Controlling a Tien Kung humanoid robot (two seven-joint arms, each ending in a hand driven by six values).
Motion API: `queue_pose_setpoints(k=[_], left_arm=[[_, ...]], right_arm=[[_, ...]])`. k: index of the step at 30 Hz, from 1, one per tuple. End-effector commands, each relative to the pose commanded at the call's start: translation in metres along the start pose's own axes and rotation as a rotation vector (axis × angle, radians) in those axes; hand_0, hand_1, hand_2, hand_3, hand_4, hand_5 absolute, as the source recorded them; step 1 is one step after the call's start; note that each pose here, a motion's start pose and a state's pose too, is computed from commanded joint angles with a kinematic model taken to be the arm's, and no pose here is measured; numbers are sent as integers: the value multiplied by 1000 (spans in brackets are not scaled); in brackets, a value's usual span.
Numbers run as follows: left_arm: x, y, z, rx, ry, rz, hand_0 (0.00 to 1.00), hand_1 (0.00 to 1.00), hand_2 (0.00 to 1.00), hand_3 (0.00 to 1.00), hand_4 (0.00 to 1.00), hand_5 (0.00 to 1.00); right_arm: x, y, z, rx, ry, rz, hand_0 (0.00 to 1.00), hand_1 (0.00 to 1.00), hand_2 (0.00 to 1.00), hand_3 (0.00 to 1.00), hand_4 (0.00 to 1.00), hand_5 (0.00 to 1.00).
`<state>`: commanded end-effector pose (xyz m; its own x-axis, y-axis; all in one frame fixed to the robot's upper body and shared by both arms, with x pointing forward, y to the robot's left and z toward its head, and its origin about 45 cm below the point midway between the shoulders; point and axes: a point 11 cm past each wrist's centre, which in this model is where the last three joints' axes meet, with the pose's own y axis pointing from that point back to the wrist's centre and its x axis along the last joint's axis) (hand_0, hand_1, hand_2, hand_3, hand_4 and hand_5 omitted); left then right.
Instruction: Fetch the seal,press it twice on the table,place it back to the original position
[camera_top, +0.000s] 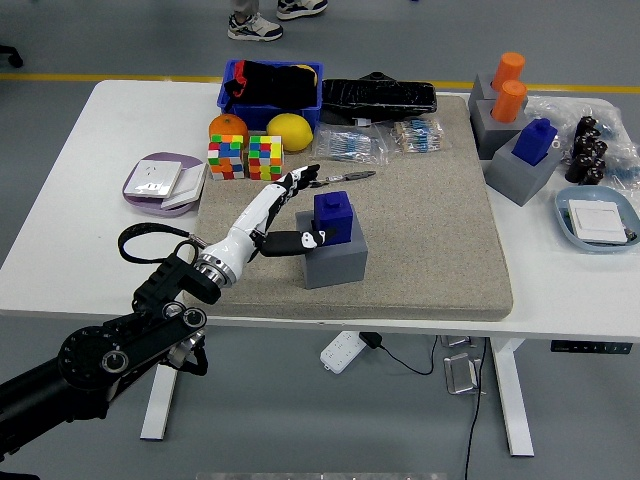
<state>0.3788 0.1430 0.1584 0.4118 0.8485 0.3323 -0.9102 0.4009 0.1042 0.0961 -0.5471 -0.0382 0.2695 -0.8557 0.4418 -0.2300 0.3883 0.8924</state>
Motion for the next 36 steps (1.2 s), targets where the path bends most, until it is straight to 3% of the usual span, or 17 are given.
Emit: queue_pose_setpoints(k=[9,10,27,36], left_arm=[[-6,0,0,-9,-35,16,990,946,905,944,804,2],[-6,0,1,-11,-35,17,973,914,864,942,791,2],[-14,-6,3,-10,-26,17,959,891,842,942,773,2],[-14,-6,-2,6,-37,24,925,818,790,929,710,2]], right_arm=[[0,0,1,0,2,-1,783,701,684,640,761,546],[0,0,1,-1,2,-1,783,701,683,640,761,546],[2,0,1,3,-7,2,783,700,684,640,761,546],[1,0,0,3,-8,0,782,700,683,640,761,546]])
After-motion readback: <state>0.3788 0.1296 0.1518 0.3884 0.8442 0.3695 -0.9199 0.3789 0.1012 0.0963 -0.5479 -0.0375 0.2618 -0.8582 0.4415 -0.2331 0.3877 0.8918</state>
